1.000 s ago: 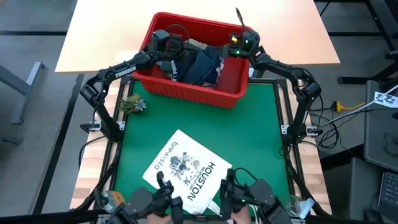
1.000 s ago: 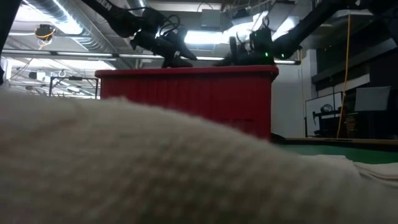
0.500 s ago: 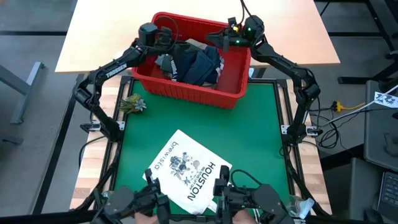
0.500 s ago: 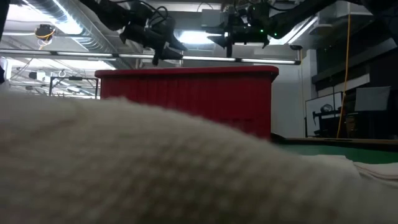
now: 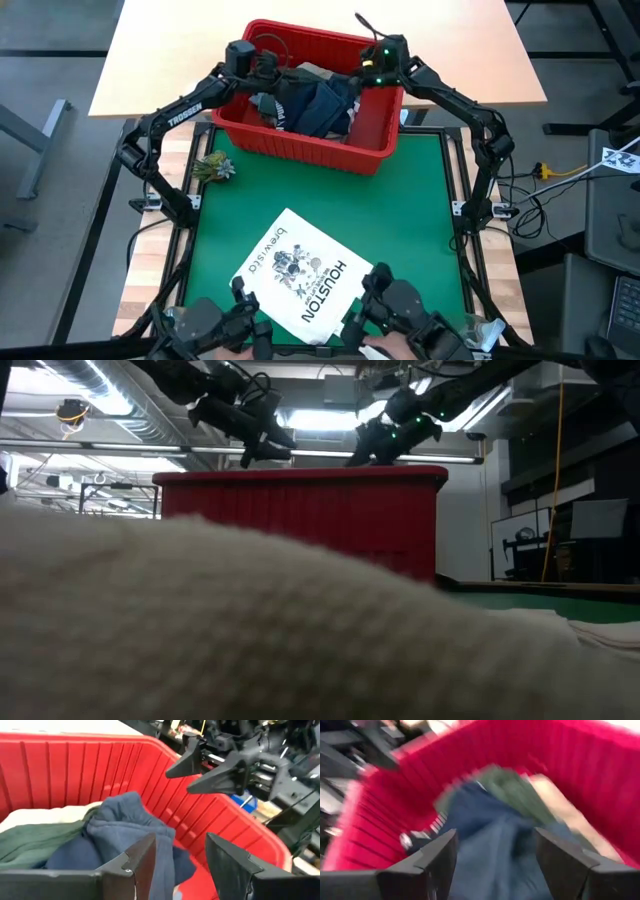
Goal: Fold Laundry from Bin
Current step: Put the stacked clothes into the red organizer bin
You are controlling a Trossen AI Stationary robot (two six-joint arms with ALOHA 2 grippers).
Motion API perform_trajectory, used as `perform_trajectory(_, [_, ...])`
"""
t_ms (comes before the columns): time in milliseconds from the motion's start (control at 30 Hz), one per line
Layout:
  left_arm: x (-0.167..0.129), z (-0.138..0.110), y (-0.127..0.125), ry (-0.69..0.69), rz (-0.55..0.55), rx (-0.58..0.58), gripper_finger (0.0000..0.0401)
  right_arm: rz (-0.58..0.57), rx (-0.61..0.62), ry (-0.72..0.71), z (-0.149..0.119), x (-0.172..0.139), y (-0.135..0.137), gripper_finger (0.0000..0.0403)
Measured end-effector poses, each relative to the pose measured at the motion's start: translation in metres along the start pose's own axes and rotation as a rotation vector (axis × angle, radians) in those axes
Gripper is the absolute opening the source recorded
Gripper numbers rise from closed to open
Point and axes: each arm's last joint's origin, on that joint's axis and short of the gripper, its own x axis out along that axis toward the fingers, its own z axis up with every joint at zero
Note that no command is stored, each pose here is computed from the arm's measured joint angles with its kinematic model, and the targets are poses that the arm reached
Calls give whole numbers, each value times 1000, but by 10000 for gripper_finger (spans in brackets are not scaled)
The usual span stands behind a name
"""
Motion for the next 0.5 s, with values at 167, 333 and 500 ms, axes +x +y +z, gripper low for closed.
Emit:
perform_trajectory(167, [2, -5, 0, 31, 68, 30, 164, -70, 25, 124, -14, 1, -3, 253])
perform_trajectory(333, [4, -6, -4, 37, 83, 51, 164, -109, 50, 190, -23, 4, -6, 253])
perform_trajectory(500, [7, -8, -11, 45, 66, 57, 164, -108, 55, 235, -29, 9, 0, 253])
